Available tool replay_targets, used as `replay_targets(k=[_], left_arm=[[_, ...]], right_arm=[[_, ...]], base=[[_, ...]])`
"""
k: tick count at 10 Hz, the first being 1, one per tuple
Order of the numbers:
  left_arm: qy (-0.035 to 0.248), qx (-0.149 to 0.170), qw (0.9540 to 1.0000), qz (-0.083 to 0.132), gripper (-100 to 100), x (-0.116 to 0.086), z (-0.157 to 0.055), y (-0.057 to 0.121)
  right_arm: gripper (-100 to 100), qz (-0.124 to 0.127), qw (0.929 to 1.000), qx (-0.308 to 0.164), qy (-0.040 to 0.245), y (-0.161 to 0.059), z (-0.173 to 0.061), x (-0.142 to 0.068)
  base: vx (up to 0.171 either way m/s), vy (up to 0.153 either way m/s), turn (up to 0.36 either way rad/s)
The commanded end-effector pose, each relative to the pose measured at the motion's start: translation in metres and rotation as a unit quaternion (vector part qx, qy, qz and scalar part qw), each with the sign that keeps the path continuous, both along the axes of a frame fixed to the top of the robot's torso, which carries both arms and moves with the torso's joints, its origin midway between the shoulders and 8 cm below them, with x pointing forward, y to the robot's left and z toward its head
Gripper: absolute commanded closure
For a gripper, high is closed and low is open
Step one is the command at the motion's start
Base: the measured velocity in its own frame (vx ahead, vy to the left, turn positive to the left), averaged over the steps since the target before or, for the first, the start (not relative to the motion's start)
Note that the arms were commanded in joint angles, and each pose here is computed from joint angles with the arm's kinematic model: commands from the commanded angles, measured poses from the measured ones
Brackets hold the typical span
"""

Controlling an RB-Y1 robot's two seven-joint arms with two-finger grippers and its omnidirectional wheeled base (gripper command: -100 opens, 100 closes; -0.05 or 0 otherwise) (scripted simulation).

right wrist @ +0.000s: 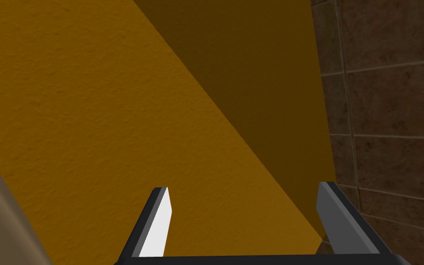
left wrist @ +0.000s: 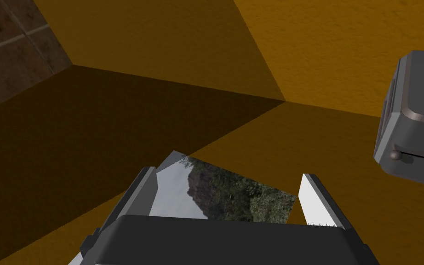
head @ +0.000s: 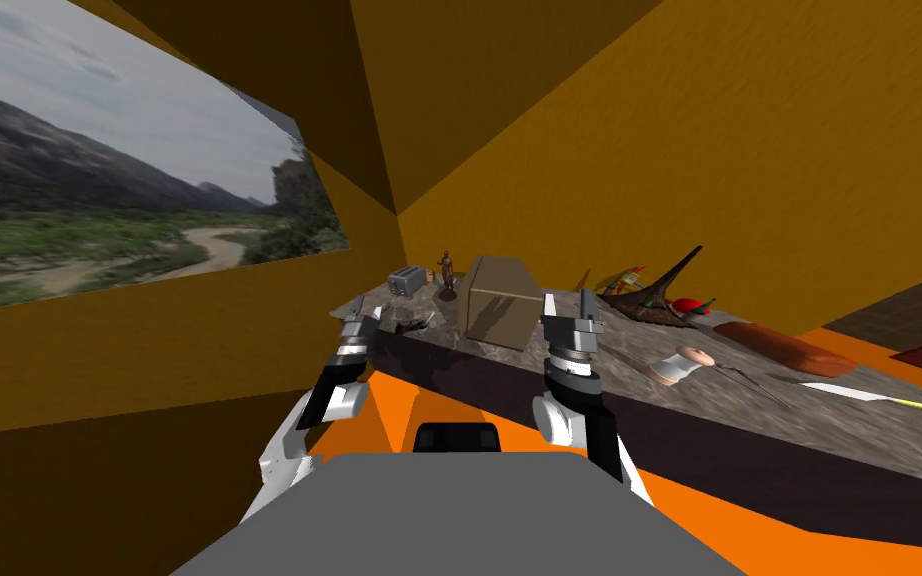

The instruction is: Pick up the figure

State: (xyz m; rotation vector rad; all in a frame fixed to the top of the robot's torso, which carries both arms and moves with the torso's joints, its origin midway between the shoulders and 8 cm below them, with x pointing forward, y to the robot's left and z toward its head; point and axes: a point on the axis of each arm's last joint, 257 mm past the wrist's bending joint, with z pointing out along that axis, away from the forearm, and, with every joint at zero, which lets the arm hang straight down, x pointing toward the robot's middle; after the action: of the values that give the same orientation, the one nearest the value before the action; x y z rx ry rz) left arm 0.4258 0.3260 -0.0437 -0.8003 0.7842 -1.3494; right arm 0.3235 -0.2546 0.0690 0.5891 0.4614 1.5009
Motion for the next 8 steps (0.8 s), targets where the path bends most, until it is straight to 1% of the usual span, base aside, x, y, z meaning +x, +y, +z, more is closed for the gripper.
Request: replay_targets(k=[1, 2, 3, 4, 7, 8], left_arm=[[0.010, -0.005, 0.9999, 0.009, -100, 0.008, -0.010, 0.015], [0.015, -0.006, 0.9998, 0.011, -100, 0.009, -0.014, 0.016], [0.024, -0.010, 0.9995, 0.018, -100, 0.015, -0.023, 0.026], [0.024, -0.010, 0.9995, 0.018, -100, 0.015, -0.023, 0.026], [0.046, -0.026, 0.9979, 0.038, -100, 0.029, -0.045, 0.051], [0.052, -0.027, 0.9975, 0.040, -100, 0.030, -0.051, 0.053]], right_arm=[[0, 0.000, 1.0000, 0.000, 0.000, 0.000, 0.000, 0.000], [0, 0.000, 1.0000, 0.000, 0.000, 0.000, 0.000, 0.000], [0, 0.000, 1.0000, 0.000, 0.000, 0.000, 0.000, 0.000], [0, 0.000, 1.0000, 0.000, 0.000, 0.000, 0.000, 0.000], [0, 0.000, 1.0000, 0.000, 0.000, 0.000, 0.000, 0.000], [0, 0.000, 1.0000, 0.000, 0.000, 0.000, 0.000, 0.000]], base=[[-0.076, -0.063, 0.144], [-0.046, -0.046, 0.043], [-0.036, -0.028, 0.076], [-0.025, -0.017, 0.035], [-0.039, -0.032, 0.083], [-0.029, -0.027, 0.023]])
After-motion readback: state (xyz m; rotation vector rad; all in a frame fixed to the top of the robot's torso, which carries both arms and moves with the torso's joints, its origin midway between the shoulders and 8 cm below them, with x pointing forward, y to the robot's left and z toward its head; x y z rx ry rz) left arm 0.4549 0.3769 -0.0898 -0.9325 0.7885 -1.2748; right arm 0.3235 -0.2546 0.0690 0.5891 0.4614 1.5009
